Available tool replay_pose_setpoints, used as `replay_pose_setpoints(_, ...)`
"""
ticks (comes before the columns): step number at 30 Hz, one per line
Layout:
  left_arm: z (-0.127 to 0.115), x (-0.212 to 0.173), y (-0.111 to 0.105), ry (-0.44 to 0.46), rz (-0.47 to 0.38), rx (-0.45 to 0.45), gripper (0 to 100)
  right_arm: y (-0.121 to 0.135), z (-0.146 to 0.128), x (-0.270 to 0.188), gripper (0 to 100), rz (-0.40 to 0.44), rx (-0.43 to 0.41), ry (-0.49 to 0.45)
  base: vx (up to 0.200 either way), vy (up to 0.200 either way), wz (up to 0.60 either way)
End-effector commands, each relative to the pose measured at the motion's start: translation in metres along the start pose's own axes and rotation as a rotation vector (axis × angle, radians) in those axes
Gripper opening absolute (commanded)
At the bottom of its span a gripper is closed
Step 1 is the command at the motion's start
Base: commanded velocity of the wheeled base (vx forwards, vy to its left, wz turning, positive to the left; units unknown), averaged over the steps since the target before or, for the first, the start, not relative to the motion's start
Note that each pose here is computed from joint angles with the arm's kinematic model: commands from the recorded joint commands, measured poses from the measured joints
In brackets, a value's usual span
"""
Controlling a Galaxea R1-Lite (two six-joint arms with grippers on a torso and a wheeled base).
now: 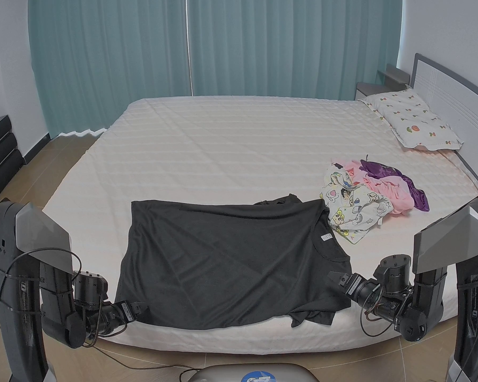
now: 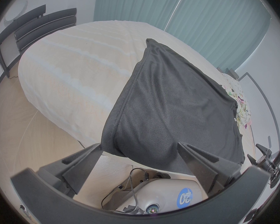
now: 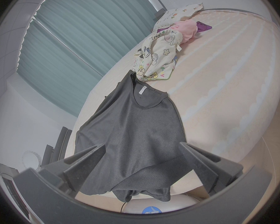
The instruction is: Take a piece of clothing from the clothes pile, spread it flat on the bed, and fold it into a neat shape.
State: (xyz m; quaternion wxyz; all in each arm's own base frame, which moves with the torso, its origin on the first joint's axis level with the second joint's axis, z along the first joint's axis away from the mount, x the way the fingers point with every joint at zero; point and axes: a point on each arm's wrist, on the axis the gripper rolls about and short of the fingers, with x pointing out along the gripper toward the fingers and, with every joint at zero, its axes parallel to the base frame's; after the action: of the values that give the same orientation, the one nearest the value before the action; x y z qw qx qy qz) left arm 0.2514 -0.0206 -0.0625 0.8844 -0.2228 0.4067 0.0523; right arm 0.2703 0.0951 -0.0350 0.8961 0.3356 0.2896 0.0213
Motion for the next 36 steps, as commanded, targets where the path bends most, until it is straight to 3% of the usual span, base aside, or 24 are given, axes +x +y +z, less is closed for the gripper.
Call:
replay_pose_setpoints(1, 0.000, 0.003, 0.000, 0.000, -0.001, 0.001, 0, 0.000, -0.001, 0.001, 100, 0.007, 0.000, -0.005, 0.000, 0.000, 0.00)
replay_pose_setpoints(7, -0.001, 0.003, 0.001, -0.009, 0.027, -0.001, 0, -0.001, -0.001, 0.002, 100, 0.003, 0.000, -0.001, 0.000, 0.000, 0.00)
replay_pose_setpoints(12, -0.001, 0.001, 0.005, -0.040, 0.104, -0.008, 0, -0.003, -0.003, 0.001, 100, -0.004, -0.002, 0.006, 0.000, 0.000, 0.00)
replay_pose_setpoints(24, -0.007, -0.010, 0.008, -0.035, 0.180, 0.055, 0, -0.017, -0.019, 0.002, 100, -0.023, -0.018, 0.126, 0.000, 0.000, 0.00)
replay_pose_setpoints(36, -0.001, -0.002, 0.011, -0.057, 0.177, 0.035, 0, -0.024, -0.045, -0.018, 100, -0.022, -0.198, 0.291, 0.000, 0.000, 0.00)
